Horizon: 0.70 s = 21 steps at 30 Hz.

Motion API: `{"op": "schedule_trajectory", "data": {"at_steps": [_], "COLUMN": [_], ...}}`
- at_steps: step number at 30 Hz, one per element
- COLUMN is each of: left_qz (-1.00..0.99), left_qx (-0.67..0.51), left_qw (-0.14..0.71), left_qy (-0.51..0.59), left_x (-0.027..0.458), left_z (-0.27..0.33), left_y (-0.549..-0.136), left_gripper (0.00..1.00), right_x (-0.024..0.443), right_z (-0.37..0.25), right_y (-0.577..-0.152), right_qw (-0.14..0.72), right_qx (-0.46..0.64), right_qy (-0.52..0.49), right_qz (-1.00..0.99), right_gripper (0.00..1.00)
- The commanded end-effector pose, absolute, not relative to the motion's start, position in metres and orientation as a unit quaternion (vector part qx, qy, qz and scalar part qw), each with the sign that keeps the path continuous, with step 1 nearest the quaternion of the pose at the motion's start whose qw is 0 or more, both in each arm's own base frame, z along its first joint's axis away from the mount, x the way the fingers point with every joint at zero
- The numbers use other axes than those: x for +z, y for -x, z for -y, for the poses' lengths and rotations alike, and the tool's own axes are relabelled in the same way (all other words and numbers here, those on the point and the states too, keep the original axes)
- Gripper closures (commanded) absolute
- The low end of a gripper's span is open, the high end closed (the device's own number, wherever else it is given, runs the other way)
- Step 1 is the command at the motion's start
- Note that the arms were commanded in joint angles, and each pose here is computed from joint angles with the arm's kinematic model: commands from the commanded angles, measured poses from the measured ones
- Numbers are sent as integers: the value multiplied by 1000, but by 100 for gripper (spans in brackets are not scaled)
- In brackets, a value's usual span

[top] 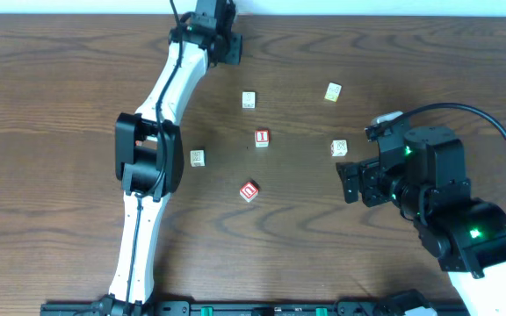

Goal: Spell out Ai2
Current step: 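Carry the blue '2' block right of the red 'I' block and lower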

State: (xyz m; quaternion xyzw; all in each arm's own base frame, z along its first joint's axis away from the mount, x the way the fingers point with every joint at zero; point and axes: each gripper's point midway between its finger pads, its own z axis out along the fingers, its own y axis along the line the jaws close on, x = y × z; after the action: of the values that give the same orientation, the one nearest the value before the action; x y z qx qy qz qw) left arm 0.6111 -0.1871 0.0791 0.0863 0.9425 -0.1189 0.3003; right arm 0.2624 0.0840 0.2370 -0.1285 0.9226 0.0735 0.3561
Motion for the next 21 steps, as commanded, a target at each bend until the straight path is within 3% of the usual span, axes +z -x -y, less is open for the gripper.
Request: {"op": "schedule_trajectory", "data": {"at_steps": [1,4,8,21], "left_qz": [-939,-945,-953,-968], "left_qx": [-123,-127,-135,-107], "left_qw": [310,285,255,155], "left_qy": [-84,-93,-94,-165], "left_x": [106,118,116,103], "left_z": [191,205,232,296], "left_y": [-611,-593,-571,-484], "left_gripper": [77,80,93,94], "right_x": [237,237,237,237], "right_z": [-83,-83,-83,-83], "right_y": [-262,-262,-262,-262], "right_qw": [357,357,357,357], "right_qx": [72,72,72,72], "right_qy": [134,134,134,134], "right_qz": [-922,-922,-922,-922], "right_gripper": [1,1,1,1]}}
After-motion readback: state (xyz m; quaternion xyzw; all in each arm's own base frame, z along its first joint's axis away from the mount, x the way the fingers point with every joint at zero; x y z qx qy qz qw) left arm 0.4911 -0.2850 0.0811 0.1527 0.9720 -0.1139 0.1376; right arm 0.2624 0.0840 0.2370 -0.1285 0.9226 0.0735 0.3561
